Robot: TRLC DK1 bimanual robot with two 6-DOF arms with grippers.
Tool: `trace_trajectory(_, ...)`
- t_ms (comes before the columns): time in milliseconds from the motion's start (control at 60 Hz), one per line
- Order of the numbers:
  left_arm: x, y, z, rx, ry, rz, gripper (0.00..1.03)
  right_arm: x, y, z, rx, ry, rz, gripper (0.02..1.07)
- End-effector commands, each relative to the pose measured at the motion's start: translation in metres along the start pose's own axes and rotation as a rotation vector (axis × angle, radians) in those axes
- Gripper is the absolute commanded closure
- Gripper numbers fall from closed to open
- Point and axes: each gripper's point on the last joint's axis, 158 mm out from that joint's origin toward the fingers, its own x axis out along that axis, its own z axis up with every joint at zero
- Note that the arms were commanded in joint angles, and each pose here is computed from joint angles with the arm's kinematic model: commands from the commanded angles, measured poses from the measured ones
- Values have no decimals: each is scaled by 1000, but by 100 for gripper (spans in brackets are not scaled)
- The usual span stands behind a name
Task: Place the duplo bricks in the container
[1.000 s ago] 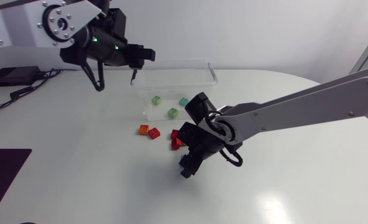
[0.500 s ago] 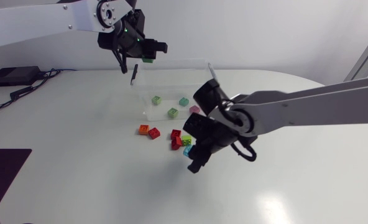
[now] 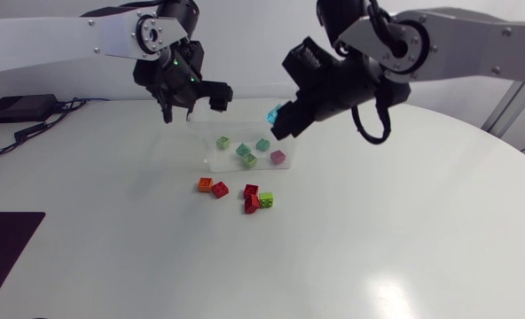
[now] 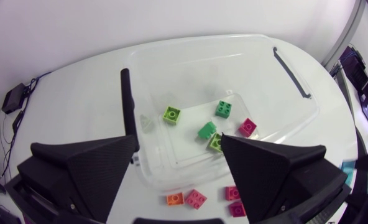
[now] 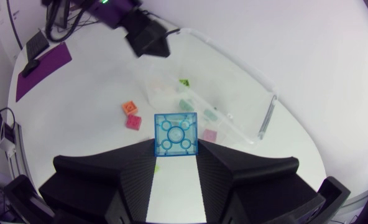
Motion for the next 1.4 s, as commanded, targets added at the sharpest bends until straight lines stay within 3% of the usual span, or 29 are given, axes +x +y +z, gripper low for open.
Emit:
trace_trajectory(0, -33, 6, 3, -21, -55, -3, 5, 10, -17, 13, 53, 1, -30, 80)
trace_trajectory(217, -64, 16, -33, -11, -64, 0, 5, 43, -57, 42, 142, -23, -85, 79)
trace_trajectory(483, -63, 49, -103, -37, -5, 24, 6, 87, -92, 50, 222, -22, -131, 78)
trace_trajectory(550, -59, 49, -118, -39, 14, 18, 7, 107, -98, 43, 227, 4, -143, 65)
trace_trajectory(667, -47, 44, -131, -47, 39, 2, 7, 124, -106, 37, 240, 30, -159, 22)
trace_trajectory(700, -42, 42, -134, -51, 52, -5, 7, 123, -107, 39, 244, 26, -162, 13)
trace_trajectory(767, -30, 39, -139, -69, 76, -15, 7, 115, -107, 43, 248, 16, -164, 8)
trace_trajectory(1000, 22, 16, -157, -86, 170, -50, 8, 62, -100, 46, 247, -42, -181, 8)
trace_trajectory(1200, 49, 4, -143, -72, 152, -56, 10, 25, -78, 12, 230, -43, -175, 8)
trace_trajectory(1383, 72, 7, -136, -63, 142, -17, 13, 14, -47, -31, 207, -13, -147, 8)
